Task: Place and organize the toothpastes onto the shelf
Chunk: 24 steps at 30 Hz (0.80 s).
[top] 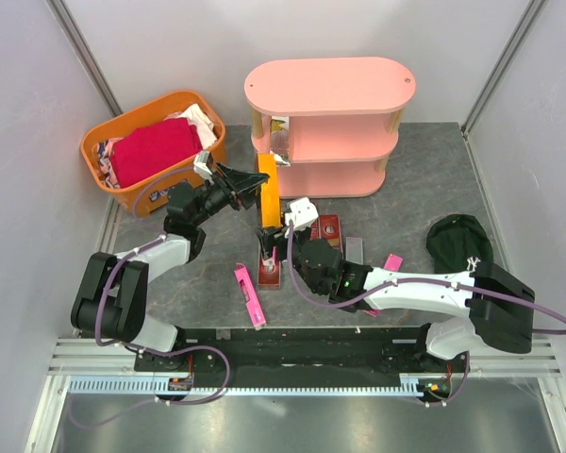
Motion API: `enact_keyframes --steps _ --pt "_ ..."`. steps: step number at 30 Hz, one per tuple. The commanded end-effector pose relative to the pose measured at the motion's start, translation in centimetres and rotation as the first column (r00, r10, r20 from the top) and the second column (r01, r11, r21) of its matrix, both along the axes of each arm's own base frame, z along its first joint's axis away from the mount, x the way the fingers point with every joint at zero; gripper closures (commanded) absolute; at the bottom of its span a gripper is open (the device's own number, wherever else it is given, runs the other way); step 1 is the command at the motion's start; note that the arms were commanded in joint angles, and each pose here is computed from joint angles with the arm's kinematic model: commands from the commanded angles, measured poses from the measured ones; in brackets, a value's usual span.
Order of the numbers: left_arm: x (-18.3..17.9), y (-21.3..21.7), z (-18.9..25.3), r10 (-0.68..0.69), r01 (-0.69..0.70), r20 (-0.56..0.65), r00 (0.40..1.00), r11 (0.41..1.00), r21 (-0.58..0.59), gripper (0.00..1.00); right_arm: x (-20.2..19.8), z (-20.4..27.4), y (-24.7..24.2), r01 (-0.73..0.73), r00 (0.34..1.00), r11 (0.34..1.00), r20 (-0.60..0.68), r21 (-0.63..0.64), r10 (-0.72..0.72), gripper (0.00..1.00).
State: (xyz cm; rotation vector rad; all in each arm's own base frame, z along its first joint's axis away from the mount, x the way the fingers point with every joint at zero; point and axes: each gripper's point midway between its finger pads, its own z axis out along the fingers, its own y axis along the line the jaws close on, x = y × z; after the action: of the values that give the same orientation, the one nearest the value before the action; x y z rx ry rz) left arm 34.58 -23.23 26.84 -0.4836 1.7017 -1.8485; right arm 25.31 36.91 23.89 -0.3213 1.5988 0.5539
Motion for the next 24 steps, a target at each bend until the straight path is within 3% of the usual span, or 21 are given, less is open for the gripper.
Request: enact_keyframes --steps 1,7,11,14,15,18,21,24 --pt "-0.8 0.2 1.4 -0.027 0.029 0.036 0.999 0.998 -0.059 0.83 0.5 2.7 0.3 0.043 0.999 0.993 0.014 0.110 -0.045 0.36" --pt "-1.0 0.2 1.6 -0.024 0.026 0.044 0.999 0.998 -0.059 0.83 1.0 2.8 -0.8 0.119 0.993 0.981 -0.015 0.155 -0.118 0.61" --pt "-1.1 0.2 1.4 -0.023 0.025 0.049 0.999 0.999 -0.047 0.80 1.1 2.9 -0.9 0.126 0.992 0.980 -0.022 0.154 -0.124 0.67" --pt "-1.2 0.1 1.4 -0.026 0.028 0.063 0.998 0.999 -0.027 0.66 1.0 3.0 -0.9 0.122 0.993 0.981 -0.026 0.152 -0.119 0.72" --pt "-1.2 0.2 1.3 -0.025 0.026 0.070 0.997 1.000 -0.011 0.51 1.0 3.2 -0.9 0.120 0.993 0.981 -0.026 0.154 -0.118 0.73" --pt "-1.3 0.1 1.5 -0.026 0.024 0.097 0.995 0.999 0.027 0.20 1.0 3.5 -1.1 0.111 0.994 0.982 -0.037 0.155 -0.107 0.78" --pt "-1.2 0.2 1.4 -0.011 0.002 0.107 0.994 0.997 0.083 0.12 1.1 4.0 -1.2 0.083 0.996 0.979 -0.057 0.184 -0.074 0.83" --pt "-1.1 0.5 1.1 0.007 -0.024 0.113 0.994 0.988 0.153 0.10 1.3 4.3 -1.5 0.040 0.996 0.972 -0.087 0.230 -0.021 0.87"
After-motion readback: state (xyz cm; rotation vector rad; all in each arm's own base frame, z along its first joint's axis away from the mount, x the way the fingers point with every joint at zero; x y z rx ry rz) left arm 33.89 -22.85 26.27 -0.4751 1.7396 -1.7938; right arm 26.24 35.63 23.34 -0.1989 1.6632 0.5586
